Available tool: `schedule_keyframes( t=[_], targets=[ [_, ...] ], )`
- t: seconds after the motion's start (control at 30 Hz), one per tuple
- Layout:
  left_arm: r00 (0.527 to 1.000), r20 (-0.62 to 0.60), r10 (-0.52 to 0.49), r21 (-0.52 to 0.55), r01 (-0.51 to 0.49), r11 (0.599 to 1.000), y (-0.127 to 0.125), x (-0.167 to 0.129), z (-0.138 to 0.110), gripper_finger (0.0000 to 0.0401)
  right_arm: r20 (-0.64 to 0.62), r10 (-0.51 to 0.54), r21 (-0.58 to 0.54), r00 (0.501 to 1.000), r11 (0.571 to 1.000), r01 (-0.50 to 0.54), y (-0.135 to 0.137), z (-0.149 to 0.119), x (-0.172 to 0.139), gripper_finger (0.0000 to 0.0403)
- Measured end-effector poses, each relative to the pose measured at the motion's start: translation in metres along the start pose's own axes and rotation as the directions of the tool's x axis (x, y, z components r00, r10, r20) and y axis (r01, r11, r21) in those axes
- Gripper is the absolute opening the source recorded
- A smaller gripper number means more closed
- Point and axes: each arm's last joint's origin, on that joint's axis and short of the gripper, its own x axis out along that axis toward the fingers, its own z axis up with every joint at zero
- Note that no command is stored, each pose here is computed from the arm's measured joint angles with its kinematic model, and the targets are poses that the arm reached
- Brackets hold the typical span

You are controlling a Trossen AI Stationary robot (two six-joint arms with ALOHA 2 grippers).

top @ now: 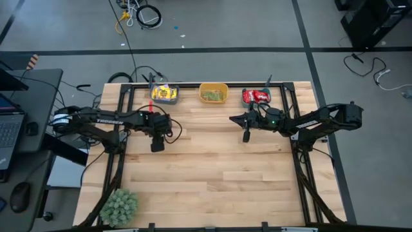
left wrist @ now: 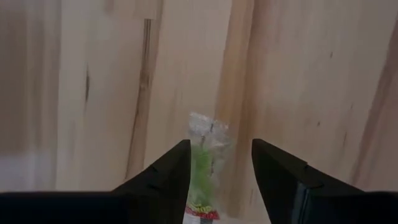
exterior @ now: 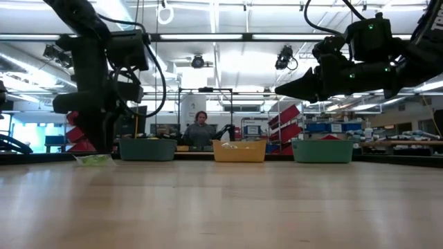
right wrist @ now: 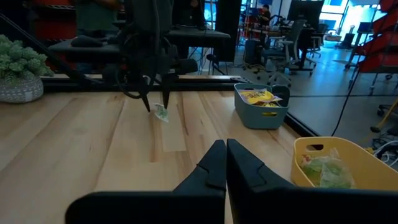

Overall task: Sort candy
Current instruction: Put the green gummy into the yellow bin

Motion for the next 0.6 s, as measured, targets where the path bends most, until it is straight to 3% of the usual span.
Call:
schedule_keyframes(
  t=[0.43,0.6],
  targets=[
    [0.994,-0.108,0.011,0.059,-0.005,0.998,-0.002,0.023,0.002,0.0166,0.0,0.0,-0.001,1.0,1.0,0.0,0.0,0.0,0.0,0.0],
    [0.995,-0.091,0.039,0.079,-0.032,0.996,-0.001,0.022,0.006,0.0094,0.0,0.0,0.0,1.0,1.0,0.0,0.0,0.0,0.0,0.0]
  ],
)
